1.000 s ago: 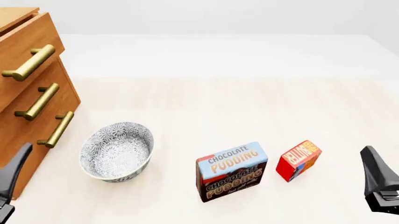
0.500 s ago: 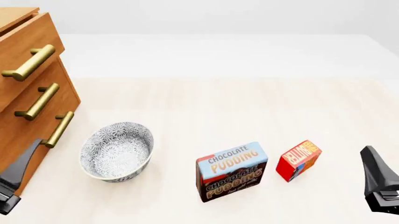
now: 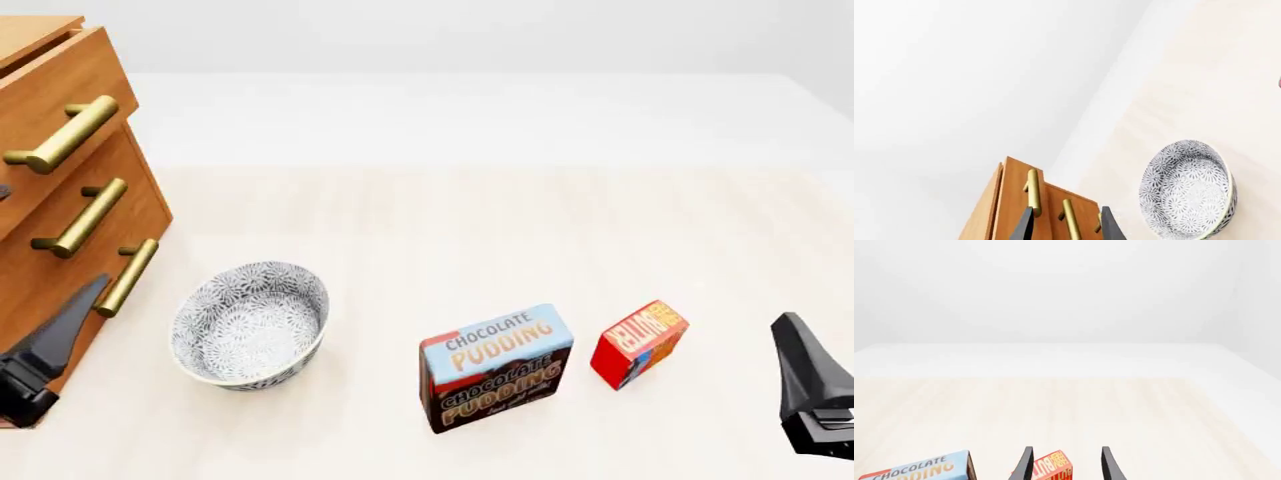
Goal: Put the butter at the back in the top drawer of the cabinet and close it.
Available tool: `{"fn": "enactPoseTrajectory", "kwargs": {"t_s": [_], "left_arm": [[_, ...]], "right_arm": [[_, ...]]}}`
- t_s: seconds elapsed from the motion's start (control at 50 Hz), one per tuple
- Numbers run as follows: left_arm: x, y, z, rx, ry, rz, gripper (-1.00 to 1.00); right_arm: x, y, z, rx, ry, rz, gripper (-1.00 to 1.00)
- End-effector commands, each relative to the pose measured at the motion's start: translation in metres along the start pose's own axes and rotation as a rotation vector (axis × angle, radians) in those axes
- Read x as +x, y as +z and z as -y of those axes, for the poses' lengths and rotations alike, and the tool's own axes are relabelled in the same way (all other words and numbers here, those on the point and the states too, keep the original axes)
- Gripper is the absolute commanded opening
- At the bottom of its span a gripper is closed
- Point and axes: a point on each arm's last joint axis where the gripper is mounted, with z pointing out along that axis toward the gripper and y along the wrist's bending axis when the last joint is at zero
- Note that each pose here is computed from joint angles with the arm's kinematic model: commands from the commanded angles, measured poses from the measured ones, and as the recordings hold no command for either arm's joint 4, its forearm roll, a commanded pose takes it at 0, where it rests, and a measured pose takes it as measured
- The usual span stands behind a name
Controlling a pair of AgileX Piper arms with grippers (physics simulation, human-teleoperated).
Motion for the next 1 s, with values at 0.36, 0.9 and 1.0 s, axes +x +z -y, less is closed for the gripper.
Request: {"fn": "enactPoseTrajectory", "kwargs": {"t_s": [0.36, 0.9, 1.0], "left_arm": [[-0.004, 0.009, -0.01, 0.009, 0.163, -0.036, 1.0], [-0.007, 0.014, -0.021, -0.009, 0.236, -0.058, 1.0], [-0.007, 0.016, -0.022, -0.01, 0.243, -0.061, 1.0]], "right_arm": [[0.0, 0.0, 0.0, 0.0, 0.0, 0.0, 1.0], [0.0, 0.0, 0.0, 0.0, 0.0, 0.0, 1.0], [0.0, 0.0, 0.0, 0.0, 0.0, 0.0, 1.0]]}}
